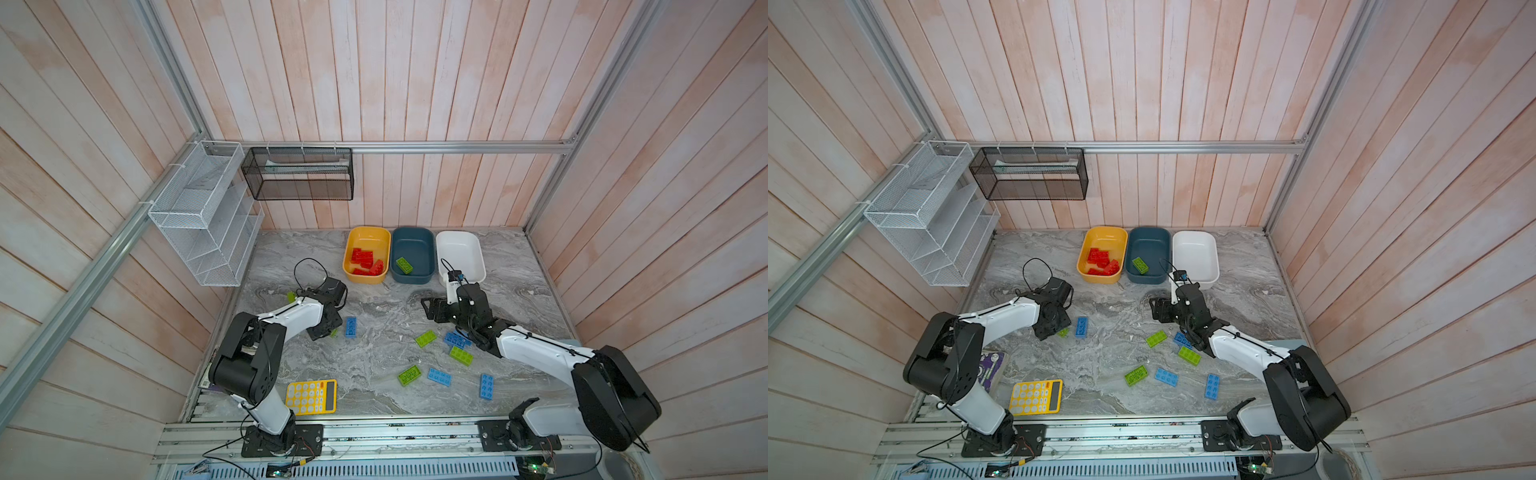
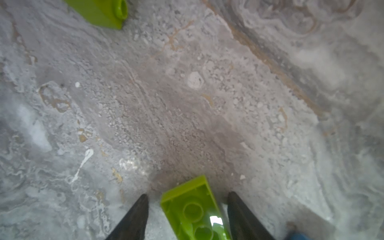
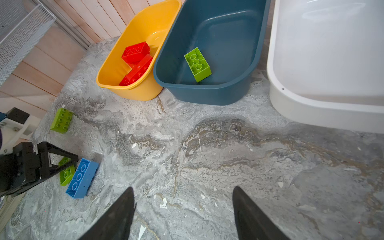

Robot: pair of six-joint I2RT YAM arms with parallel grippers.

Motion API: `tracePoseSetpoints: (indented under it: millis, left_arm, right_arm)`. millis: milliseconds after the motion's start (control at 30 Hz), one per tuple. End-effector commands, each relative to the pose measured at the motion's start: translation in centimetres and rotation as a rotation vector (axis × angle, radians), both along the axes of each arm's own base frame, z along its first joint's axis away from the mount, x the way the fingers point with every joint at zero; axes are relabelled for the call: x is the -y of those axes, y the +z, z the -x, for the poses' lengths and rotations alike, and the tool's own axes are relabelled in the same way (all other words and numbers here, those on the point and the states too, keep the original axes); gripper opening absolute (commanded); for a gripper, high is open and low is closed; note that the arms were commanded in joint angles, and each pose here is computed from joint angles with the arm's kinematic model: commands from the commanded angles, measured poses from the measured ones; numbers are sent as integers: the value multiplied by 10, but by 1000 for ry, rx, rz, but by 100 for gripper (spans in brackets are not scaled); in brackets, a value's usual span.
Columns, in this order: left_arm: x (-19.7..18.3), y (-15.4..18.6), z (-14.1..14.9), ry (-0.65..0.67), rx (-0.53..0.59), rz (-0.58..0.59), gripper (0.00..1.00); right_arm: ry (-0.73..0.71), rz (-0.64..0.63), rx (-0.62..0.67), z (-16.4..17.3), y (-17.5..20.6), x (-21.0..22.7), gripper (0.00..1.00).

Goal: Sort the legos into containers by color
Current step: Pick up the lego from the middle-left of the table, then place the lego in the container.

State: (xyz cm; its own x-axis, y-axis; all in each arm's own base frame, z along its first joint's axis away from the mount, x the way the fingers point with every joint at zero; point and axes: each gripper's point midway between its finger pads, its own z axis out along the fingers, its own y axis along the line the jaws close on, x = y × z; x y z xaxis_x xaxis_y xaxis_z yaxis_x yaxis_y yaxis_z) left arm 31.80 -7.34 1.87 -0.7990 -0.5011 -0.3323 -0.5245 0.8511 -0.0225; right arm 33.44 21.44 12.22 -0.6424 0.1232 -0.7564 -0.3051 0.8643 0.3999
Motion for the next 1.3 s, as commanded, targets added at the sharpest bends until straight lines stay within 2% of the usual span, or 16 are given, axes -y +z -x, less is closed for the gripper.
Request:
tracePoseSetpoints:
  millis: [0, 167, 233, 367, 467, 767, 1067, 1267]
  left_arm:
    - [3, 0, -6, -8, 7, -10, 52]
    - [4, 4, -8, -22, 18, -14, 29]
    - [5, 6, -11, -33, 20, -12, 23]
    - [5, 19, -17, -47, 42, -23, 23]
    - [17, 37, -29, -103, 86, 18, 22]
    - [69, 112, -92, -320, 294, 138, 21]
    - [148, 166, -153, -572, 443, 199, 22]
    - [203, 182, -189, -679, 502, 235, 23]
  right_arm:
    - [-5, 5, 9, 0, -2, -1, 74]
    - [-6, 7, 12, 0, -1, -2, 73]
    - [-7, 12, 15, 0, -1, -1, 73]
    - [-1, 10, 14, 3, -1, -3, 73]
    - [-1, 4, 24, 4, 2, -2, 73]
    - [-2, -19, 56, 9, 11, -2, 73]
    - [-12, -51, 96, 15, 22, 2, 72]
    - [-6, -71, 117, 19, 28, 0, 72]
